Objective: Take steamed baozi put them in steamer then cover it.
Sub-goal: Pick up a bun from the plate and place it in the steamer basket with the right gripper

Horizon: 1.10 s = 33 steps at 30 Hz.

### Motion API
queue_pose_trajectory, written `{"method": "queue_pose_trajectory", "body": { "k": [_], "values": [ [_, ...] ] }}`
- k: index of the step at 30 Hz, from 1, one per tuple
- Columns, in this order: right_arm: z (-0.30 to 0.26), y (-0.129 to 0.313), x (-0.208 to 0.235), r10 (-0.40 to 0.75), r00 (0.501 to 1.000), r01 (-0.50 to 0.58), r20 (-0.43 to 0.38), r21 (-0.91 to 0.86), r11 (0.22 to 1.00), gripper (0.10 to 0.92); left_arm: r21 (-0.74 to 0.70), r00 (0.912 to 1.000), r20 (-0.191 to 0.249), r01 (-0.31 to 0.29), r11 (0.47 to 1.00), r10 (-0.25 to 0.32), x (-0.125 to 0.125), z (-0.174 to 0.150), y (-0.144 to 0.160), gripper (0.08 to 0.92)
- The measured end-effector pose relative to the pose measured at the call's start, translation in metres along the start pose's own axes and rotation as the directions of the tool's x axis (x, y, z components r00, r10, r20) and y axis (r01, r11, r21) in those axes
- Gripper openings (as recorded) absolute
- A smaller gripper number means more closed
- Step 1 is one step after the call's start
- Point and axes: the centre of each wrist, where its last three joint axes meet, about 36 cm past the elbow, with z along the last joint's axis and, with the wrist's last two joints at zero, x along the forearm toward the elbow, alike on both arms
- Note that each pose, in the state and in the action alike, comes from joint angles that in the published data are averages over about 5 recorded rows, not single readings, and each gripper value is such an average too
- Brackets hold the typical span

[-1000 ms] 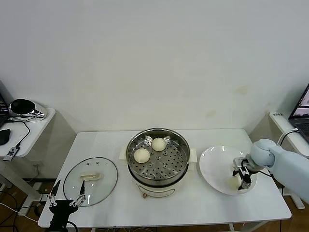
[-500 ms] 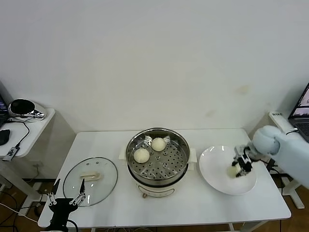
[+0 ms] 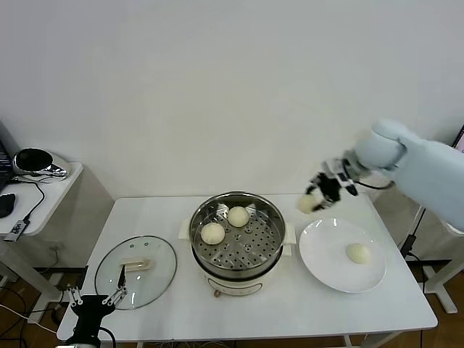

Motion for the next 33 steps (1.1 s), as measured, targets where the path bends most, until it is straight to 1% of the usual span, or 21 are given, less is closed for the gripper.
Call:
{"method": "queue_pose_trajectory", "body": {
  "k": [3,7,11,17,27,33],
  "values": [
    [-0.031,-0.014,-0.011,-0.016,0.999,0.013,0.031,0.104,0.995,0.502,0.001,1.0000,0.004,0.005,1.000,-0.005,0.000,-0.002,0.000,0.823],
    [-0.067,-0.027,-0.033,-0.057,0.997,0.043,0.050,0.247,0.968,0.508,-0.003,0.9999,0.005,0.013,1.000,-0.013,0.001,-0.003,0.003,0.823],
    [-0.094,-0.035,-0.058,-0.105,0.993,0.078,0.050,0.380,0.922,0.509,-0.005,0.9998,0.005,0.021,1.000,-0.021,0.002,-0.004,0.005,0.823],
    [-0.125,-0.037,-0.092,-0.164,0.985,0.114,0.044,0.543,0.832,0.509,0.003,0.9995,0.007,0.031,1.000,-0.031,0.002,-0.005,0.005,0.823],
    [-0.153,-0.029,-0.125,-0.238,0.970,0.138,0.040,0.719,0.681,0.515,0.016,0.9992,0.003,0.040,0.999,-0.040,0.003,-0.005,0.005,0.823],
    [-0.159,-0.020,-0.138,-0.275,0.961,0.148,0.038,0.769,0.622,0.521,0.024,0.9991,-0.001,0.042,0.999,-0.042,0.004,-0.004,0.004,0.823]
  ]
}}
